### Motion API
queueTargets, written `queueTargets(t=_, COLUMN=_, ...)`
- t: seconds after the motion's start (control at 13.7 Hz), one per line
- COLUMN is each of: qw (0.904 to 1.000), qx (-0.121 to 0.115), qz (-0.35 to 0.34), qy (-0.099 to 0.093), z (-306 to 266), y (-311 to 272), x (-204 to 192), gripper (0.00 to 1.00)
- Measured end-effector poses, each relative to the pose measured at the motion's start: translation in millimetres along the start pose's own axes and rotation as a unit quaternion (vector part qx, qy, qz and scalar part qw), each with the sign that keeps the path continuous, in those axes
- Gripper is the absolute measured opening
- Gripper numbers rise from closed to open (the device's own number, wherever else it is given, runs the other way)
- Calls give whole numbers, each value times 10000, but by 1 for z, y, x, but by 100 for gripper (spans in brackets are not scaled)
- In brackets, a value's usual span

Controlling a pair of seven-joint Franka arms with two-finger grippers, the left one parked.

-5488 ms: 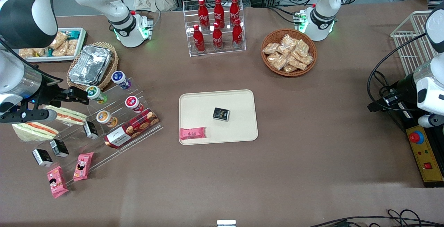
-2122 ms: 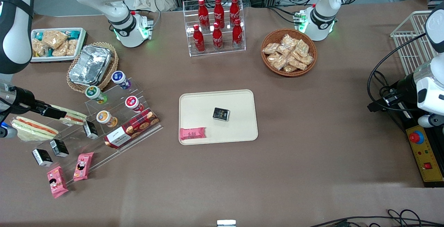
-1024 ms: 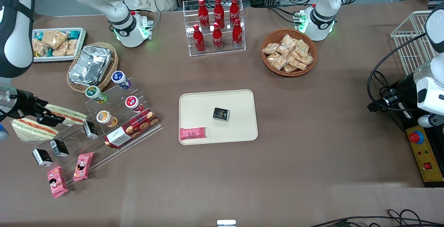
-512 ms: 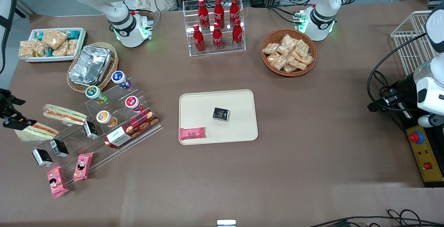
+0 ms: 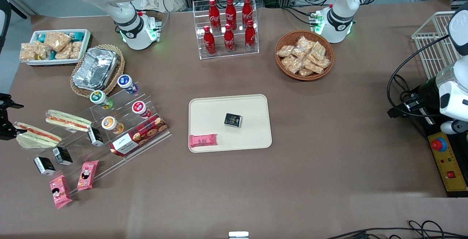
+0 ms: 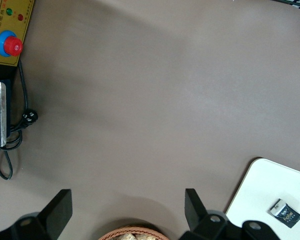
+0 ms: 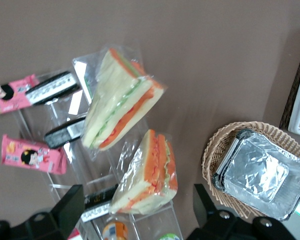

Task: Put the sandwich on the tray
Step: 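Lower the open right gripper onto the nearest wrapped sandwich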

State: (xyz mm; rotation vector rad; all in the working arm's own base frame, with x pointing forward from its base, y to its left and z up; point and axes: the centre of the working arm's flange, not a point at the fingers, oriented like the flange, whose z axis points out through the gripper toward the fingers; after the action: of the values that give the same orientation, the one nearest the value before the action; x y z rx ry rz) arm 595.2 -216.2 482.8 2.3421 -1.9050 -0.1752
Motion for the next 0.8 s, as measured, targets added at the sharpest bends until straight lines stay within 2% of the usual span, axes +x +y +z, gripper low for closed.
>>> queueTargets(t=0.22, qw=9982, qx=87, qz=595, qy=75, z=1, y=1, x=10, gripper=96)
queueTargets(t=0.37, qw=9960, qx=98, qz=891, qy=3, z=9, y=6, x=24, gripper=96)
queueTargets(t=0.8, qw=9926, qx=-126, qz=1205, qy=-103, z=53, y=10, x=58, gripper=96)
